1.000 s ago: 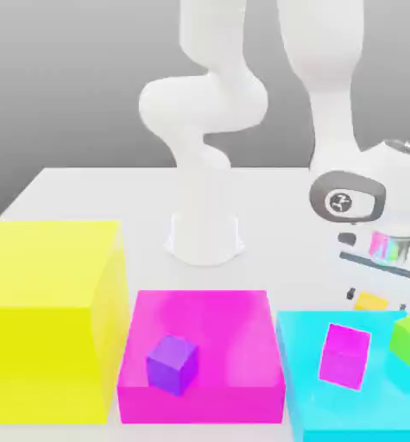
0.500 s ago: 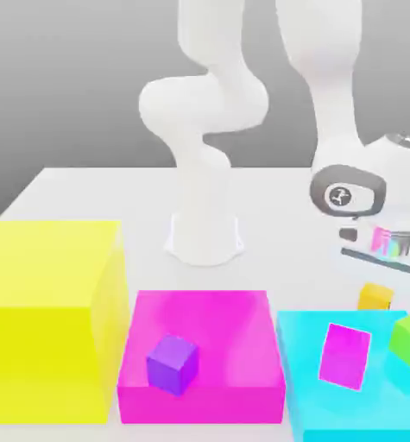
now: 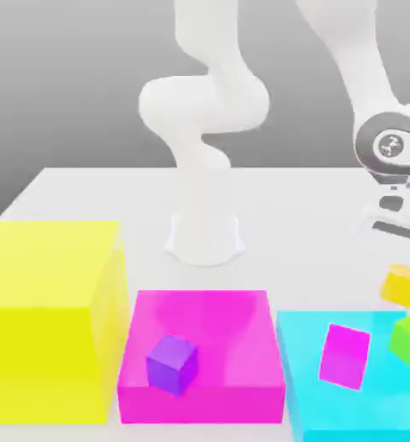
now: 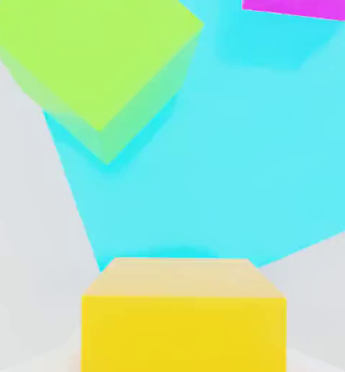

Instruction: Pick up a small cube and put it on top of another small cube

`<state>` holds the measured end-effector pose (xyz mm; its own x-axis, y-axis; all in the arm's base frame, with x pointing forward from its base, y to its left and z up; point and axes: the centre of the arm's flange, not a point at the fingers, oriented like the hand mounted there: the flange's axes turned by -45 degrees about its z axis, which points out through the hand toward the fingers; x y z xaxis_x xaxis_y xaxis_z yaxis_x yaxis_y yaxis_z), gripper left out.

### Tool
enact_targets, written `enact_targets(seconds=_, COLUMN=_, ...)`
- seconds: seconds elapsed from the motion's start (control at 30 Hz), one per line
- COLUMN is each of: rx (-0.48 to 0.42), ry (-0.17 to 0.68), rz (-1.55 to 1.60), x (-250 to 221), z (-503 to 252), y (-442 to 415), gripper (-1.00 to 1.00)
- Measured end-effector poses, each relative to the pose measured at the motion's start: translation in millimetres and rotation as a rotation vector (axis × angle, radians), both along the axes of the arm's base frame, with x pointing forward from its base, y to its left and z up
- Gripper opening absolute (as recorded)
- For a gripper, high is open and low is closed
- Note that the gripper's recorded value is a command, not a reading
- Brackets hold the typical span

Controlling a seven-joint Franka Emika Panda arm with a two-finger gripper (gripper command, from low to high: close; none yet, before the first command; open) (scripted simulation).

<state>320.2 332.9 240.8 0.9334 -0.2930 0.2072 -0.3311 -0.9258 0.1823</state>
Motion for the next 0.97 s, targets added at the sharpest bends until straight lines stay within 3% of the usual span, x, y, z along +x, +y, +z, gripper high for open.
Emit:
enact_targets(seconds=0.2, rx=-0.003, ry=0.048, rz=-0.232, x=101.8, z=40.2, y=-117.5, gripper=-1.0)
enact_targets(seconds=0.37, rx=0.056, ry=0.092, rz=-0.405, x=146.6, z=76.9, y=-229.9, gripper=-1.0)
enact_targets(seconds=0.7, rx=0.265, ry=0.056, rz=-0.695, x=136.5, z=81.3, y=-365.0, gripper=-1.0)
enact_targets(seconds=0.87, rx=0.281, ry=0.043, rz=-0.731, x=133.3, z=22.6, y=-377.8, gripper=-1.0)
enact_targets(seconds=0.9, rx=0.282, ry=0.044, rz=-0.729, x=132.9, z=15.6, y=-376.8, gripper=1.0)
enact_targets(seconds=0.97, rx=0.282, ry=0.044, rz=-0.728, x=132.9, z=15.6, y=-376.4, gripper=1.0)
